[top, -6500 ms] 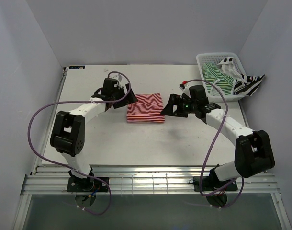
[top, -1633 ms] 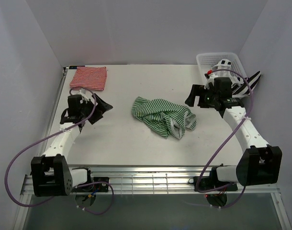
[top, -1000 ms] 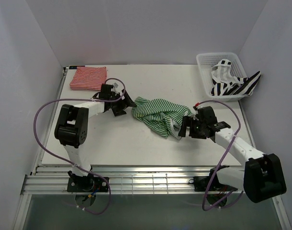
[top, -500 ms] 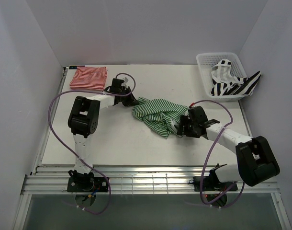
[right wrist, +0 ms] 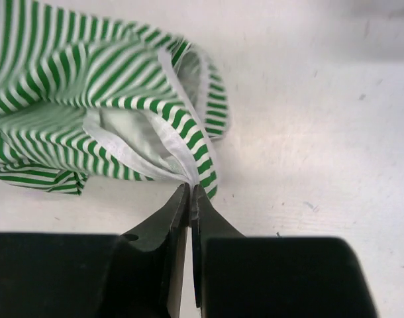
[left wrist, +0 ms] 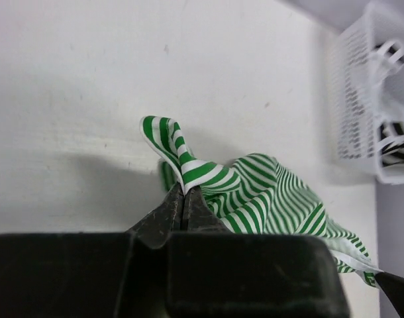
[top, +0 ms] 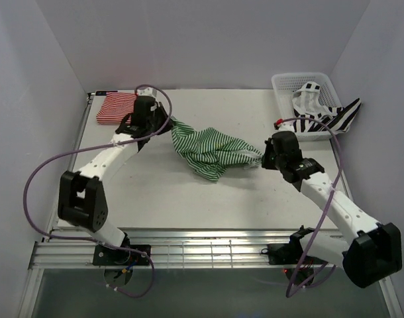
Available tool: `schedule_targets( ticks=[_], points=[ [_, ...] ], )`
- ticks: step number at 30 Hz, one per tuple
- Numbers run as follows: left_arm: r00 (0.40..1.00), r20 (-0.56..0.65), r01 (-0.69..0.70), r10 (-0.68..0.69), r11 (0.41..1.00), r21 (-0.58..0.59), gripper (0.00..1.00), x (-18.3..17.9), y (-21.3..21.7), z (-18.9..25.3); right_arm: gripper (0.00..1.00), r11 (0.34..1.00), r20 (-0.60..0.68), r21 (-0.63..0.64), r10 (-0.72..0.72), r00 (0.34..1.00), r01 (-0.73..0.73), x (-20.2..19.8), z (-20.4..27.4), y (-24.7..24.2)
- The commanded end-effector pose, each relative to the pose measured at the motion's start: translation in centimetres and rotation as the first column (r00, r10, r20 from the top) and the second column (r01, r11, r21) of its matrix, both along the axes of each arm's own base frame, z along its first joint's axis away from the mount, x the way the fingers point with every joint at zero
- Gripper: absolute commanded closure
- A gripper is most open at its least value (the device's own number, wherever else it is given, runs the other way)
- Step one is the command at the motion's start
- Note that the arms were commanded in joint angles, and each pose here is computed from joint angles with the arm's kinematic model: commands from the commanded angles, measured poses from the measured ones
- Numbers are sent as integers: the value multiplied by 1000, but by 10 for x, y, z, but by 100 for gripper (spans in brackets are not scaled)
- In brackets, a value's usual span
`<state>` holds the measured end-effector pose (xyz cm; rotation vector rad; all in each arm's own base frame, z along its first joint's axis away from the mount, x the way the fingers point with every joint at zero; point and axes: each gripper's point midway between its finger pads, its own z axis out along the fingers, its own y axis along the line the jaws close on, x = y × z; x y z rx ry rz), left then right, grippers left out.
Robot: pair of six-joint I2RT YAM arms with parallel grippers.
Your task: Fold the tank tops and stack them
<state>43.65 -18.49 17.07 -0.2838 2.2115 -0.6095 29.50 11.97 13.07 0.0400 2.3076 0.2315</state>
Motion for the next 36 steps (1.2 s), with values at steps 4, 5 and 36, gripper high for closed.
schedule_targets(
  ticks=[4, 5, 36],
  points=[
    [931, 314, -188, 187, 982, -26, 100, -30, 51, 155, 92, 999, 343, 5, -40, 939, 41, 6, 146, -24],
    [908, 365, -200, 204, 979, -49, 100, -41, 58, 182, 92, 999, 379, 6, -34, 925, 35, 4, 163, -26],
    [835, 527, -182, 159, 983, -9, 100, 58, 125, 299, 92, 987, 653, -40, 144, 744, -156, 91, 353, -27]
  ],
)
